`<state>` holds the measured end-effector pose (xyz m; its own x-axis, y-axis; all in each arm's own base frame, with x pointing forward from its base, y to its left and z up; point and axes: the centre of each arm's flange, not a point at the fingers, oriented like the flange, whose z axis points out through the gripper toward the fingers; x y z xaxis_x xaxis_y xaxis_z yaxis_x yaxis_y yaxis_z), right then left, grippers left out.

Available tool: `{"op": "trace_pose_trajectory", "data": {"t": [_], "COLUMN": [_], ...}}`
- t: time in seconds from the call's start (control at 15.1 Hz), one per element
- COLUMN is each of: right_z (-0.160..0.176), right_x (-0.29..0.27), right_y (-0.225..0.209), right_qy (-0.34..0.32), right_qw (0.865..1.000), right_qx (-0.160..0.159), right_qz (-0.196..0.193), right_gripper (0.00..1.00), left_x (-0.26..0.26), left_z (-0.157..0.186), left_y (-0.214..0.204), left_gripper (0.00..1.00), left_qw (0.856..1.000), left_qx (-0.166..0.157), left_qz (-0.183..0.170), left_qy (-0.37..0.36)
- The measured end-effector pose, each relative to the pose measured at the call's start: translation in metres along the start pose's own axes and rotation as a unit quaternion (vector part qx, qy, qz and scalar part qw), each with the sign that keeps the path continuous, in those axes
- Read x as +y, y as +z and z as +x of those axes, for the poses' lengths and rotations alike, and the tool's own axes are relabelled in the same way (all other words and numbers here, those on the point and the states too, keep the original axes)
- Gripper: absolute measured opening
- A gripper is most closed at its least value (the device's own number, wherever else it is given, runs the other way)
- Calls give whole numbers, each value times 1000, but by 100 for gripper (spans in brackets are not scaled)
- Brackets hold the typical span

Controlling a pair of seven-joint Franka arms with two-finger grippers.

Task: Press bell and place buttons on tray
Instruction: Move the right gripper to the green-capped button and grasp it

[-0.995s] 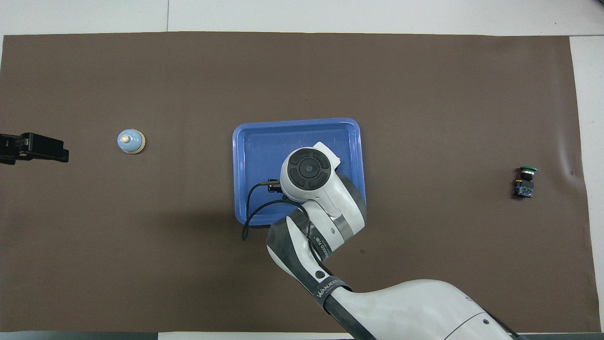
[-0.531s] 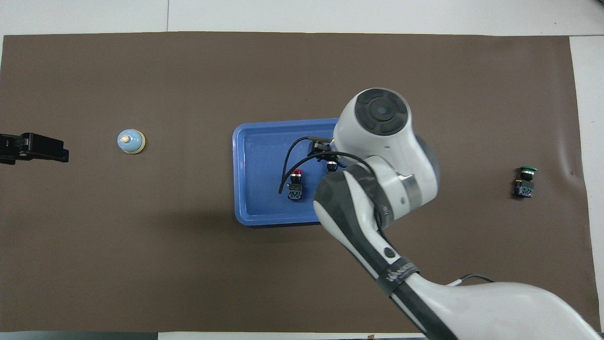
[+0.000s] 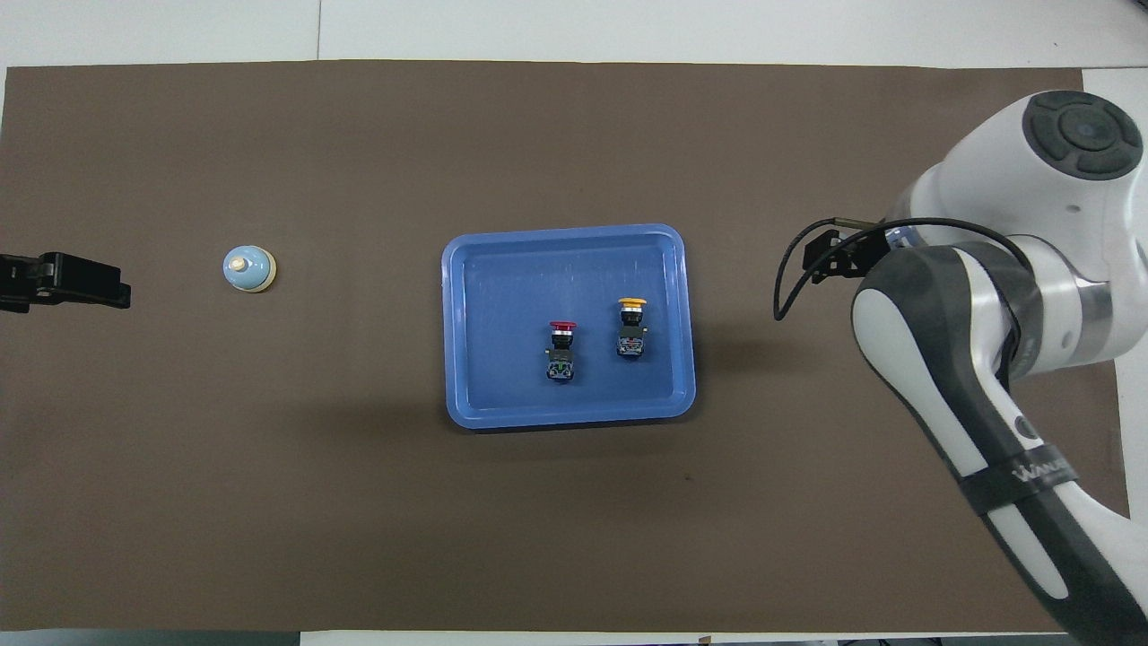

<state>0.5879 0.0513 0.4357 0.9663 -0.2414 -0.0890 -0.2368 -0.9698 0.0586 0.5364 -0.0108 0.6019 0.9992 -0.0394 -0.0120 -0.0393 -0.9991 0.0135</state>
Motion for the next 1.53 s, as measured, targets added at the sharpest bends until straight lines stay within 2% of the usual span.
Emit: {"op": "trace_pose_trajectory", "data": {"t": [0.2, 0.53, 1.0, 1.33, 1.53], "right_z": [10, -3, -25, -30, -26], "right_x": [69, 164, 227, 227, 227], "right_y": [28, 87, 132, 145, 155], "right_qy": [-1, -8, -1, -3, -2], "right_qw": [1000, 999, 995, 995, 994], "right_qx": [0, 51, 101, 99, 111], "right_qz": [1, 14, 12, 12, 12], "right_gripper": [100, 100, 100, 100, 96], "left_x": [0, 0, 0, 0, 0], "left_z": [0, 0, 0, 0, 0], "left_y": [0, 0, 0, 0, 0], "left_gripper": [100, 100, 100, 100, 100], "left_qw": [1000, 1000, 1000, 1000, 1000], "left_qx": [0, 0, 0, 0, 0], "left_qz": [0, 0, 0, 0, 0], "left_qy": [0, 0, 0, 0, 0]}}
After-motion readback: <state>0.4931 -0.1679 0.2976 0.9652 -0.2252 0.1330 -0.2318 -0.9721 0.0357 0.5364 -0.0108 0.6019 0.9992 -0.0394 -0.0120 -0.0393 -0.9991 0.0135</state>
